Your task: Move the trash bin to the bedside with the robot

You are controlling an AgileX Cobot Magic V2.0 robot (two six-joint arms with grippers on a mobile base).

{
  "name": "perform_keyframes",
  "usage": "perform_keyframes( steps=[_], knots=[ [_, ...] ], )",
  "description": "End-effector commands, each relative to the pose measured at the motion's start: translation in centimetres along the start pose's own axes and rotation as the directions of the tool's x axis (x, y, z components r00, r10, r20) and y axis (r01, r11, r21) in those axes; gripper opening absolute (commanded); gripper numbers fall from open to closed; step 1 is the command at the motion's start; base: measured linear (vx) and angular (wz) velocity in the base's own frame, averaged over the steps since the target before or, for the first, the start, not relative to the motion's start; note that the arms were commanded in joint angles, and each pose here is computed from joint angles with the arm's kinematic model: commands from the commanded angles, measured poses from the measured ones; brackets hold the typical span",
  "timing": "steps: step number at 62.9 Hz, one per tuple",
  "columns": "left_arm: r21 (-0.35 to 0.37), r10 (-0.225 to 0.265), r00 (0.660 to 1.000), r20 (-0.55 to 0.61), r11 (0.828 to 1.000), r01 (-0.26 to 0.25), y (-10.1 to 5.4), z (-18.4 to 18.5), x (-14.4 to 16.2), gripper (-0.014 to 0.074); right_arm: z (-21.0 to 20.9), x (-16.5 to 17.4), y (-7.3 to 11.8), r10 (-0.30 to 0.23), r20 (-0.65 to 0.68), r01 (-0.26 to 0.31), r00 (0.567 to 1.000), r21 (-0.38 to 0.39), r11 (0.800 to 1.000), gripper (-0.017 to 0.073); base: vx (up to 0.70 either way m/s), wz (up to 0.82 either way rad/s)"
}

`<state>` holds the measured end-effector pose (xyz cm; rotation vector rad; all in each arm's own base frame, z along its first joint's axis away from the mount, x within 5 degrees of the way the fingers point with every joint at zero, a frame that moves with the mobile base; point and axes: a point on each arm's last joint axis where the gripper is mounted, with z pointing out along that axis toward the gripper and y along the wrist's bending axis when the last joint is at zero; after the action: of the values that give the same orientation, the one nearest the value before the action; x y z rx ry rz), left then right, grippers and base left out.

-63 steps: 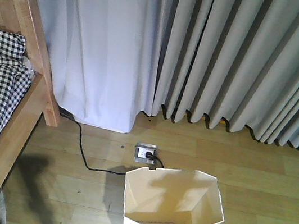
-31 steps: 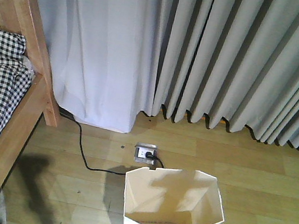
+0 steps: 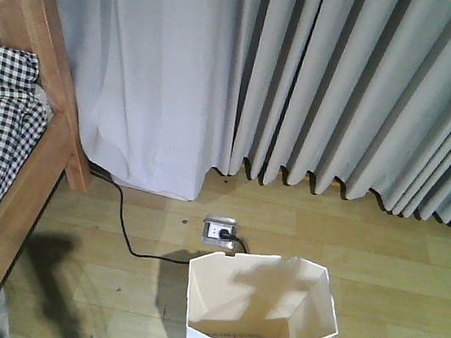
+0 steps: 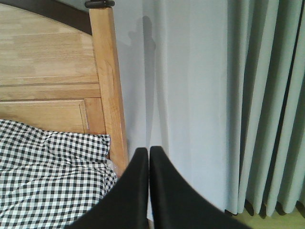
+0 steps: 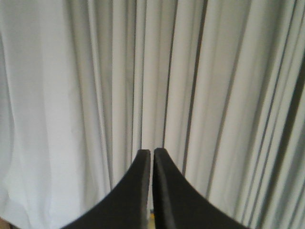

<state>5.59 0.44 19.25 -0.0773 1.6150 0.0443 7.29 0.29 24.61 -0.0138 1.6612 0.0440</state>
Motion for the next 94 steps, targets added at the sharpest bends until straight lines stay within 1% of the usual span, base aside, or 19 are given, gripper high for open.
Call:
perform_keyframes(
  steps=[1,5,14,20,22,27,31,37,42,47,54,59,67,71,72,74,94],
  knots=[
    [0.009,-0.006,0.995,0.101,1.0,0.005,-0.1,-0.2,-1.5,-0.0006,-0.2,-0.9,-0.1,-0.034,0.082,0.033,0.996,0.015,0.999,-0.0009,0.0,0.0],
    [0.009,-0.006,0.995,0.101,1.0,0.005,-0.1,-0.2,-1.5,-0.0006,-0.4,0.0,-0.1,-0.035,0.091,0.034,0.995,0.015,0.999,-0.0009,0.0,0.0],
    [0.009,-0.006,0.995,0.101,1.0,0.005,-0.1,-0.2,-1.5,-0.0006,-0.9,3.6,-0.2,-0.036,0.084,0.035,0.996,0.015,0.999,-0.0009,0.0,0.0],
    [0.009,-0.006,0.995,0.101,1.0,0.005,-0.1,-0.2,-1.5,-0.0006,-1.2,5.5,-0.2,0.02,0.098,-0.021,0.995,0.012,1.0,-0.0009,0.0,0.0],
    [0.009,-0.006,0.995,0.101,1.0,0.005,-0.1,-0.2,-1.5,-0.0006,-1.1,5.8,-0.3,0.036,0.064,-0.037,0.997,0.019,0.999,-0.0009,0.0,0.0],
    [0.009,-0.006,0.995,0.101,1.0,0.005,-0.1,-0.2,-1.5,-0.0006,-1.1,5.8,-0.4,0.063,0.057,-0.065,0.996,0.039,0.997,-0.0009,0.0,0.0],
    [0.009,-0.006,0.995,0.101,1.0,0.005,-0.1,-0.2,-1.5,-0.0006,-1.1,5.7,-0.6,0.064,0.068,-0.069,0.996,0.07,0.995,-0.0009,0.0,0.0],
    [0.009,-0.006,0.995,0.101,1.0,0.005,-0.1,-0.2,-1.5,-0.0006,-1.2,5.6,-0.8,0.063,0.086,-0.072,0.994,0.106,0.992,-0.0009,0.0,0.0],
    [0.009,-0.006,0.995,0.101,1.0,0.005,-0.1,-0.2,-1.5,-0.0006,-1.2,5.4,-0.8,0.058,0.114,-0.069,0.992,0.102,0.992,-0.0009,0.0,0.0],
    [0.009,-0.006,0.995,0.101,1.0,0.005,-0.1,-0.2,-1.5,-0.0006,-1.2,5.3,-0.8,0.04,0.12,-0.052,0.992,0.103,0.993,-0.0009,0.0,0.0],
    [0.009,-0.006,0.995,0.101,1.0,0.005,-0.1,-0.2,-1.5,-0.0006,-1.2,5.3,-0.8,0.002,0.116,-0.015,0.993,0.108,0.994,-0.0009,0.0,0.0],
    [0.009,-0.006,0.995,0.101,1.0,0.005,-0.1,-0.2,-1.5,-0.0006,-1.2,5.3,-0.8,-0.006,0.116,-0.007,0.993,0.109,0.994,-0.0009,0.0,0.0],
    [0.009,-0.006,0.995,0.101,1.0,0.005,-0.1,-0.2,-1.5,-0.0006,-1.2,5.3,-0.8,-0.037,0.112,0.024,0.993,0.112,0.993,-0.0009,0.0,0.0],
    [0.009,-0.006,0.995,0.101,1.0,0.005,-0.1,-0.2,-1.5,-0.0006,-1.2,5.3,-0.8,-0.03,0.113,0.017,0.993,0.111,0.994,-0.0009,0.0,0.0],
    [0.009,-0.006,0.995,0.101,1.0,0.005,-0.1,-0.2,-1.5,-0.0006,-1.2,5.3,-0.8,-0.016,0.114,0.003,0.993,0.109,0.994,-0.0009,0.0,0.0],
    [0.009,-0.006,0.995,0.101,1.0,0.005,-0.1,-0.2,-1.5,-0.0006,-1.2,5.3,-0.7,-0.007,0.115,-0.005,0.993,0.108,0.994,-0.0009,0.0,0.0],
    [0.009,-0.006,0.995,0.101,1.0,0.005,-0.1,-0.2,-1.5,-0.0006,-1.2,5.3,-0.7,-0.008,0.115,-0.004,0.993,0.108,0.994,-0.0009,0.0,0.0]
  ],
)
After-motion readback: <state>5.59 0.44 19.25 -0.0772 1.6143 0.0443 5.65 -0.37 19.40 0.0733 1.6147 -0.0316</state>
